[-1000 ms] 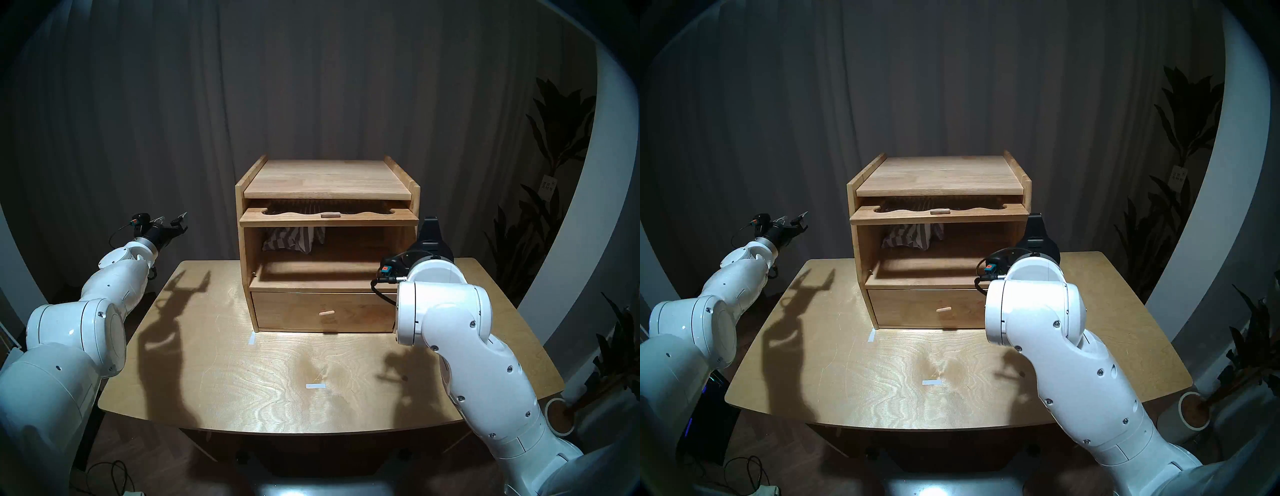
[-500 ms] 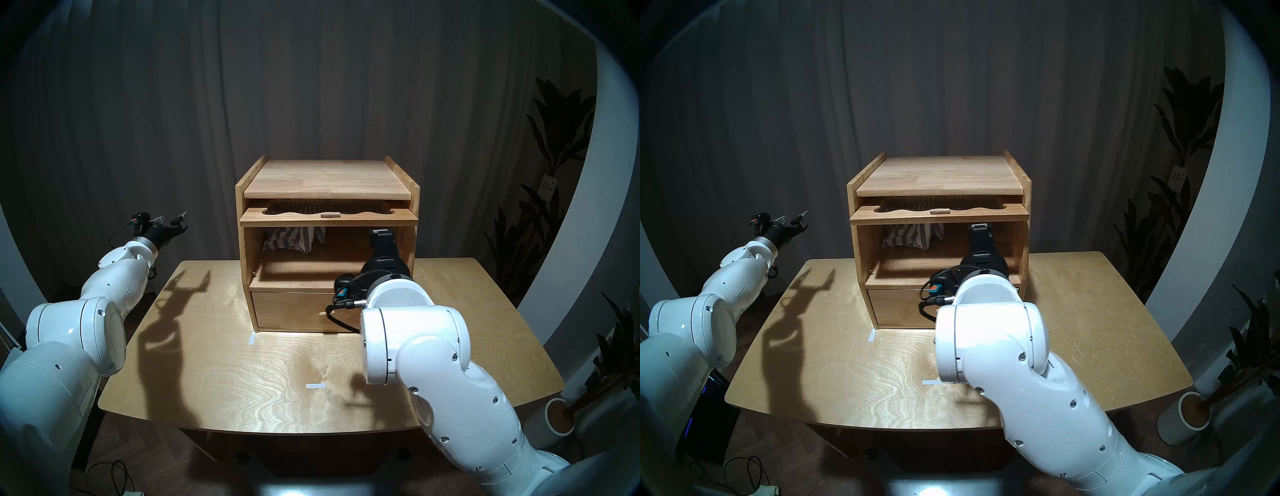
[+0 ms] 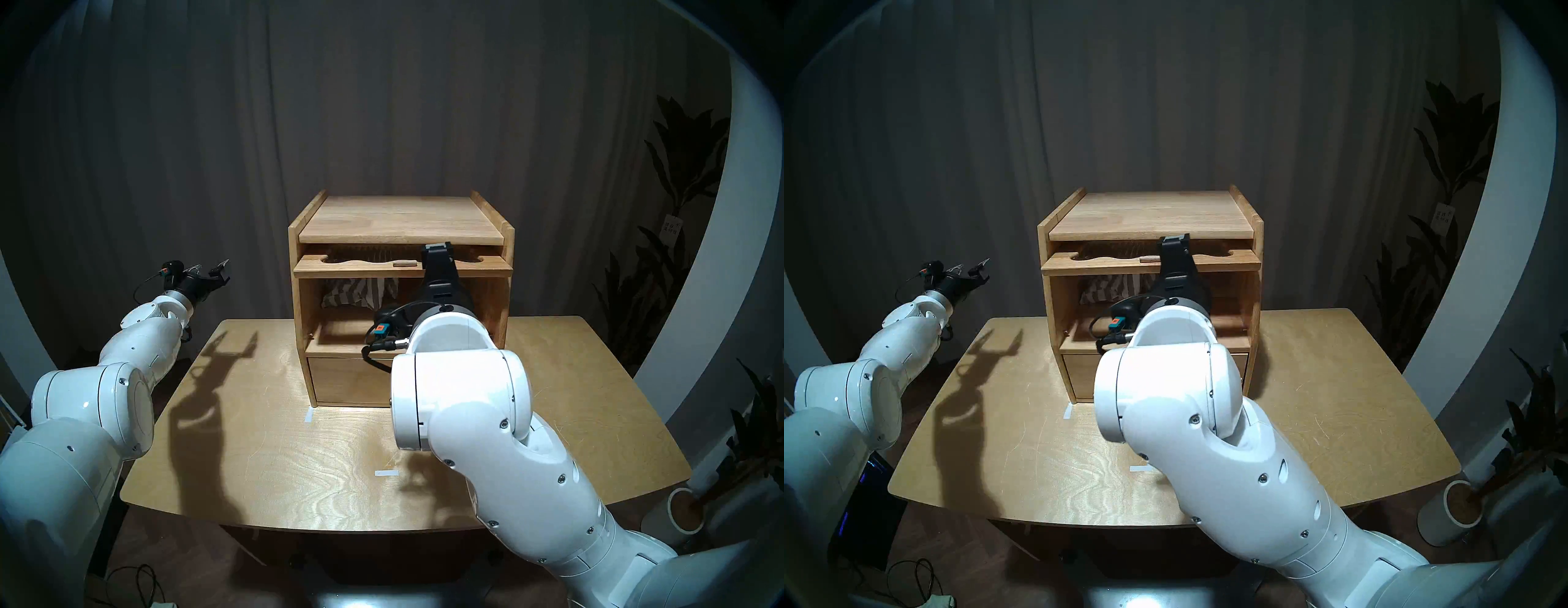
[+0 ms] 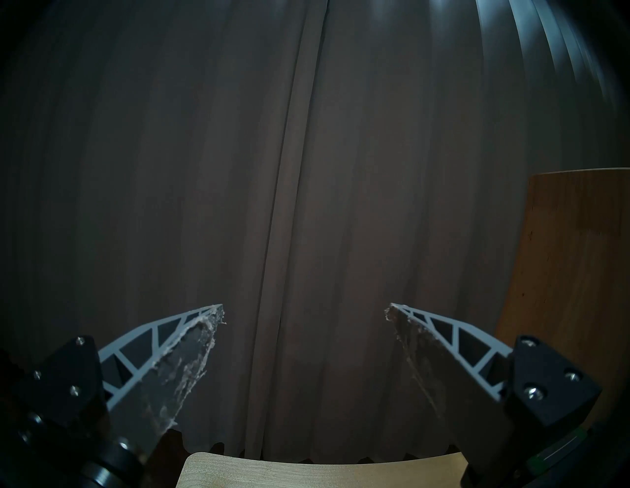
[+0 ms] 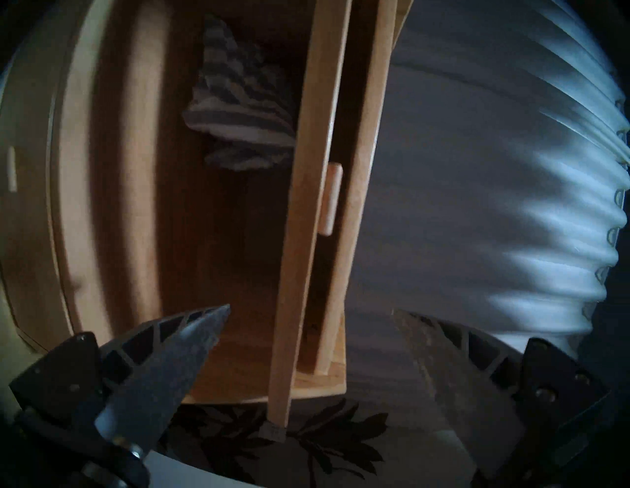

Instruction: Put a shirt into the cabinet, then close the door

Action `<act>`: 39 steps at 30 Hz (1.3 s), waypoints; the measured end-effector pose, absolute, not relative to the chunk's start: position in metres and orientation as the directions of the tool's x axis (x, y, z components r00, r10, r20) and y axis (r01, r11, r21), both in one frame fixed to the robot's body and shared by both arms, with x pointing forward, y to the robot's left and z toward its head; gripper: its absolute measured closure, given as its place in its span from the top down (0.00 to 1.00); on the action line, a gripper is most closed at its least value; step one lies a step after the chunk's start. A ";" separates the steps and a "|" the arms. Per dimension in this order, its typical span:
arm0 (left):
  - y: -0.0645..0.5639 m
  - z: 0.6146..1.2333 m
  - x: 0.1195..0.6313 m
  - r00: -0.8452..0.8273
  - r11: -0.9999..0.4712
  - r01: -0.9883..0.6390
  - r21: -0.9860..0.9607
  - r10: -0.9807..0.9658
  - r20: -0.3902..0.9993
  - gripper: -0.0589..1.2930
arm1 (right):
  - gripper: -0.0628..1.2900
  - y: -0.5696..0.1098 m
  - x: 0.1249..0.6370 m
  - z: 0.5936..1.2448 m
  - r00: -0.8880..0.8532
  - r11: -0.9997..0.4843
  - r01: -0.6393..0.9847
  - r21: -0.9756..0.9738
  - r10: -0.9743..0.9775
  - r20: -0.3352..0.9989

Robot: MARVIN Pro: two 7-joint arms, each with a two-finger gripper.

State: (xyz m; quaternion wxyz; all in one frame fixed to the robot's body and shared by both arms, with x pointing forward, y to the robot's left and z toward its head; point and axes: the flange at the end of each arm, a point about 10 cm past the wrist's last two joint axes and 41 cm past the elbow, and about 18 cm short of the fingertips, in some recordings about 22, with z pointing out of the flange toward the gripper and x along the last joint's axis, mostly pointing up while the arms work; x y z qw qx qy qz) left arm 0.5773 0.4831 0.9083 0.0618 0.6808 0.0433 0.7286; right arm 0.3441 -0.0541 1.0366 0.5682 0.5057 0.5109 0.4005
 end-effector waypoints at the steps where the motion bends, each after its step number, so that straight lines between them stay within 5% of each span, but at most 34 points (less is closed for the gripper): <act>1: 0.483 0.908 0.577 -0.065 -0.989 -0.031 0.147 0.149 0.987 0.94 | 0.97 -0.056 0.345 1.037 0.165 0.170 0.057 0.984 0.970 -0.177; 22: 0.483 0.908 0.577 -0.066 -0.989 -0.032 0.146 0.148 0.987 0.94 | 0.95 -0.055 0.428 0.993 0.230 0.171 0.007 0.985 0.958 -0.168; 23: 0.483 0.908 0.577 -0.066 -0.989 -0.032 0.146 0.148 0.987 0.94 | 0.87 -0.054 0.431 0.992 0.228 0.170 0.002 0.985 0.959 -0.166; 24: 0.483 0.908 0.577 -0.066 -0.989 -0.032 0.146 0.148 0.987 0.94 | 0.63 -0.052 0.435 0.991 0.225 0.168 -0.005 0.986 0.961 -0.163; 28: 0.483 0.908 0.577 -0.066 -0.989 -0.032 0.146 0.148 0.987 0.94 | 0.21 -0.045 0.442 0.990 0.210 0.159 -0.028 0.987 0.966 -0.150; 39: 0.483 0.909 0.578 -0.068 -0.989 -0.031 0.146 0.148 0.987 0.94 | 0.17 -0.029 0.445 0.984 0.137 0.107 -0.089 0.990 0.986 -0.094</act>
